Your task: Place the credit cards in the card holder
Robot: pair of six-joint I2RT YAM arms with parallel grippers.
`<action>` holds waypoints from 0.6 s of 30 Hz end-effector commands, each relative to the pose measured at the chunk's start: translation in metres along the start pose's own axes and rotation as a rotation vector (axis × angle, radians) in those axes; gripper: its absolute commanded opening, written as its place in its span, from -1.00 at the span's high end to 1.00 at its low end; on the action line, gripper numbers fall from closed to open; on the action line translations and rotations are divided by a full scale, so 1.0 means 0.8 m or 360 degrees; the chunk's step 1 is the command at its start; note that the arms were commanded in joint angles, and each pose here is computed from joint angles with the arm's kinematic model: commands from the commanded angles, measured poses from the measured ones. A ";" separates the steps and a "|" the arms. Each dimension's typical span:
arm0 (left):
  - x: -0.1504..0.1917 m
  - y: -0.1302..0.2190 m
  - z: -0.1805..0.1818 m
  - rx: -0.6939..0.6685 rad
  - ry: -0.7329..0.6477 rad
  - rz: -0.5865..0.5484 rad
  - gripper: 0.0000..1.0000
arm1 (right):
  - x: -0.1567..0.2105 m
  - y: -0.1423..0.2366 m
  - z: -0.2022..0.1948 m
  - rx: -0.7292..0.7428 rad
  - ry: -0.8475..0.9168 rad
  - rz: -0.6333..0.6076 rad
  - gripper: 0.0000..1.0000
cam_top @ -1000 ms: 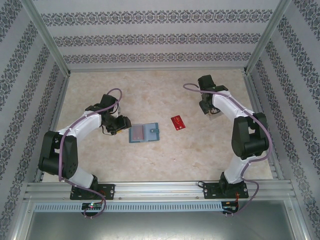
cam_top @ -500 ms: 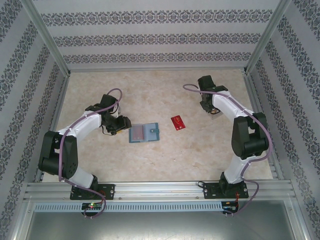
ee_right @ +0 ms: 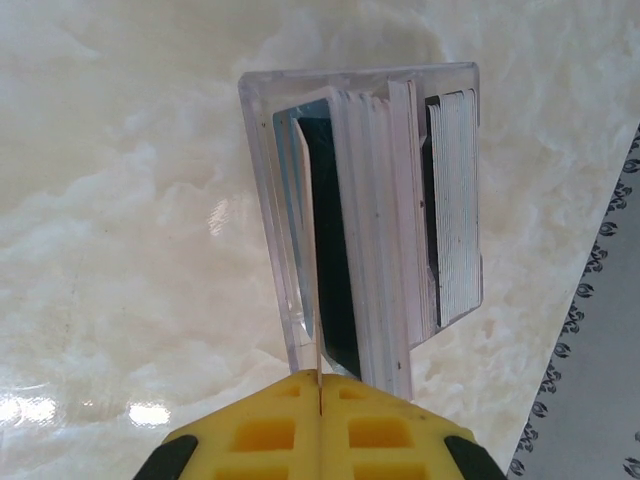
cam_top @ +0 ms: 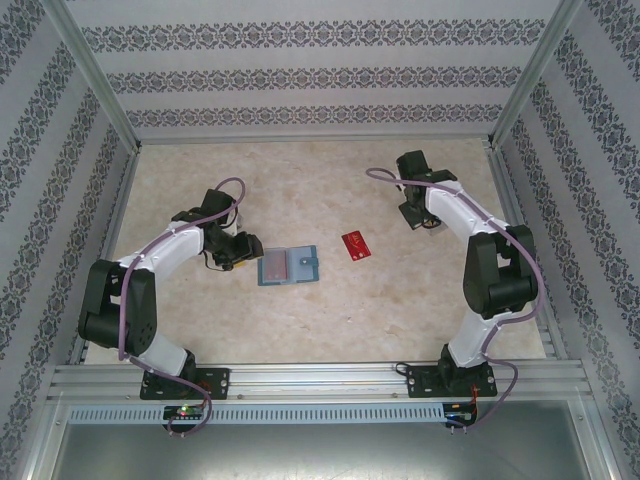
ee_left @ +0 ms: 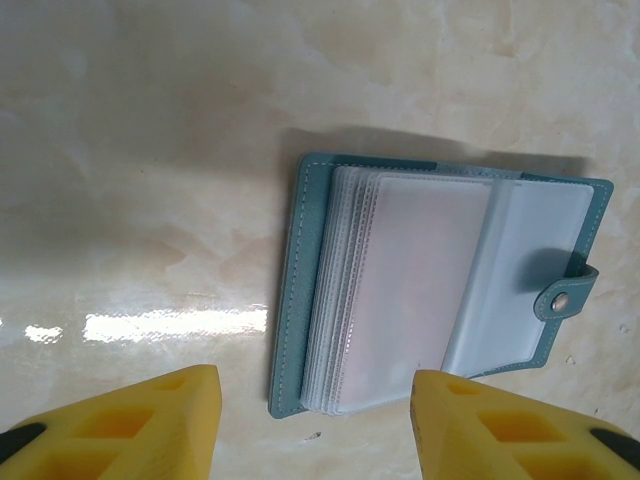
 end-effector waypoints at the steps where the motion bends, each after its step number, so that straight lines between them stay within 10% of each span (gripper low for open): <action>1: 0.004 0.002 -0.006 0.0017 -0.0037 0.0057 -0.07 | -0.006 0.026 -0.009 -0.0060 -0.0046 -0.0033 1.00; 18: 0.020 0.003 -0.026 0.0300 -0.0132 0.0169 -0.12 | 0.012 0.134 0.076 -0.1661 -0.0518 -0.0056 1.00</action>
Point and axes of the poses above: each hand's point on the last joint's axis, 136 mm out from that joint toward the fingers, its own y axis back along the fingers, its own z axis along the line the jaws close on, x = y × z, the point moved 8 cm from there along y, back along the fingers, and after that the axes turned 9 degrees about -y, right-handed, at the moved point
